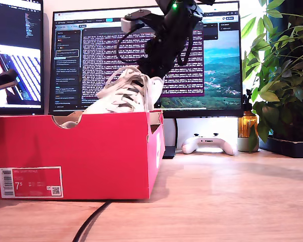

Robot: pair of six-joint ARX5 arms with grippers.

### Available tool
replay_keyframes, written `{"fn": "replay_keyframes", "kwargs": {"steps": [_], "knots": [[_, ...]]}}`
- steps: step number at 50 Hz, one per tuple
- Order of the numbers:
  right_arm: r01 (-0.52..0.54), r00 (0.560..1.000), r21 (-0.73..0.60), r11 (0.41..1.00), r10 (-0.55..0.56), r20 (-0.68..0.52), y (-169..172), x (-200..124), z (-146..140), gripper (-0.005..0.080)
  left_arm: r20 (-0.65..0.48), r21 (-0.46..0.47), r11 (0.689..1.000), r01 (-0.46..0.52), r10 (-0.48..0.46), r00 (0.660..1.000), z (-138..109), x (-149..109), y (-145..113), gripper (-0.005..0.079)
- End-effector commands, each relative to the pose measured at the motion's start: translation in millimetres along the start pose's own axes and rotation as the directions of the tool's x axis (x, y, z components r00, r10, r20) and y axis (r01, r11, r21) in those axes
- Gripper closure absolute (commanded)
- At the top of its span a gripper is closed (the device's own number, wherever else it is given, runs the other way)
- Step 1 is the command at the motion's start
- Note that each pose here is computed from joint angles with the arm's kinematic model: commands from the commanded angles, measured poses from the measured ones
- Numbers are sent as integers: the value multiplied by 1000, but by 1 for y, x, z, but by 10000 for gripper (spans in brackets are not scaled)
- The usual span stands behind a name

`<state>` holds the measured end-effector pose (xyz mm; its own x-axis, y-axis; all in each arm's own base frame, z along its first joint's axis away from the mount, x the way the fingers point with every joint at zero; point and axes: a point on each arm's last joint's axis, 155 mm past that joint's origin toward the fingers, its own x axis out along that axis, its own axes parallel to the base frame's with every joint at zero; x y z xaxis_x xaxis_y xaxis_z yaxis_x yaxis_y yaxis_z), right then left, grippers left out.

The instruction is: Pack the white shoes by picking the first shoe and placing it inside the red shoebox, left side, then picking and rotating the second shoe and placing it in the shoebox

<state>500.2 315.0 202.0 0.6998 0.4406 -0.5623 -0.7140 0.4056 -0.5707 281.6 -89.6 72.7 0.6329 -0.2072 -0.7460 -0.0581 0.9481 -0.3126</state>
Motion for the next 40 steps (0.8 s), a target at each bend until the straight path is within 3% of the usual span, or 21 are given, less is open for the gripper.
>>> {"fn": "replay_keyframes", "kwargs": {"steps": [1, 18, 29, 40], "knots": [[-10, 1000, -15, 1000, 10, 25, 7, 9, 12, 763, 4, 8, 1000, 4, -4, 1000, 2, 0, -2, 761], [-52, 999, -21, 998, 52, -13, 25, 24, -1, 756, 3, 8, 1000, 4, -4, 1000, 2, 0, -2, 761], [-29, 999, -25, 999, 28, -32, 23, 24, -2, 518, 4, 8, 1000, 4, -4, 1000, 2, 0, -2, 761], [19, 997, -35, 999, -21, -68, 17, 24, -4, 506, 4, 8, 1000, 4, -4, 1000, 2, 0, -2, 761]]}}
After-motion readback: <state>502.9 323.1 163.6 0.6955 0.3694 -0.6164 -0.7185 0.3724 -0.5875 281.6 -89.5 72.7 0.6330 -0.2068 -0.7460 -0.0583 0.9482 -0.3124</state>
